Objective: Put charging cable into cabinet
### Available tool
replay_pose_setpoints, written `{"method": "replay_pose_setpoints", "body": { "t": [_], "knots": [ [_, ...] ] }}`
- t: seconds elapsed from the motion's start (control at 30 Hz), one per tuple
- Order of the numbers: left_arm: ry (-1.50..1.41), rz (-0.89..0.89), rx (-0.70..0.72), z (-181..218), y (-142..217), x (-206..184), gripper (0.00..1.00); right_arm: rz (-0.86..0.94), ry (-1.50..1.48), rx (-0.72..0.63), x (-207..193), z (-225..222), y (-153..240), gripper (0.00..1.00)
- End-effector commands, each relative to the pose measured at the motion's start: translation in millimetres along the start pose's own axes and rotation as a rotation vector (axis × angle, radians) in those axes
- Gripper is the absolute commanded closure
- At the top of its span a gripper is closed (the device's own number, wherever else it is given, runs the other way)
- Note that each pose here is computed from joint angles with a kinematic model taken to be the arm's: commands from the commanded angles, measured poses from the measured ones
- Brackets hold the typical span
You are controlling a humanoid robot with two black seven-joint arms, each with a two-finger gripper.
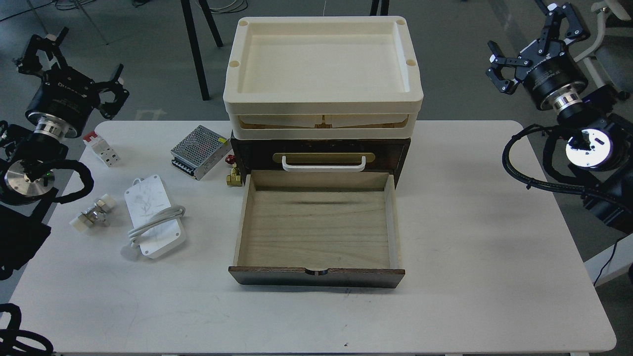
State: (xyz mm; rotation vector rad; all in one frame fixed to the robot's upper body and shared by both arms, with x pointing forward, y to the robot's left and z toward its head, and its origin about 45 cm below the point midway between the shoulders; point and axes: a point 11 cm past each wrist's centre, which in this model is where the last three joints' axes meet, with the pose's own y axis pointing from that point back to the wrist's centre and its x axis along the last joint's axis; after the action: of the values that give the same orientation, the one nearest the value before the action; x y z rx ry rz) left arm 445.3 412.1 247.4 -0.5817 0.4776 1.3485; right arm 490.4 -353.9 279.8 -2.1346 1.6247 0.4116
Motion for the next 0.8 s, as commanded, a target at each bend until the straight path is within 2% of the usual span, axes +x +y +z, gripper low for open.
{"method": "replay_pose_setpoints", "body": {
  "t": [0.0, 0.27, 0.33, 0.53, 0.63, 0.77],
  "knots": [
    [0.016, 0.001, -0.006, -3, -1, -1, 0.00, 0.009, -0.020, 0.038, 2, -10, -1, 0.00],
    [0.081, -0.012, -0.048, 5, -3, -7, 0.00, 0.012, -0.038, 0.062, 3, -16, 0, 0.00],
    [0.117, -0.096, -0.059, 4, -2, -31, 0.00, 0.009, -0.040, 0.065, 2, -17, -1, 0.00],
    [0.124, -0.278, -0.135, 35, 10, -83, 0.00, 0.002, -0.037, 0.075, 1, -25, -1, 0.00],
    [-0.097, -0.338, -0.099, 46, 13, -96, 0.00, 0.010, -0.028, 0.079, 5, -29, 2, 0.00],
    [-0.687, -0.537, -0.008, 39, 24, -134, 0.00, 0.025, -0.018, 0.080, 13, -32, 6, 0.00]
  ]
}}
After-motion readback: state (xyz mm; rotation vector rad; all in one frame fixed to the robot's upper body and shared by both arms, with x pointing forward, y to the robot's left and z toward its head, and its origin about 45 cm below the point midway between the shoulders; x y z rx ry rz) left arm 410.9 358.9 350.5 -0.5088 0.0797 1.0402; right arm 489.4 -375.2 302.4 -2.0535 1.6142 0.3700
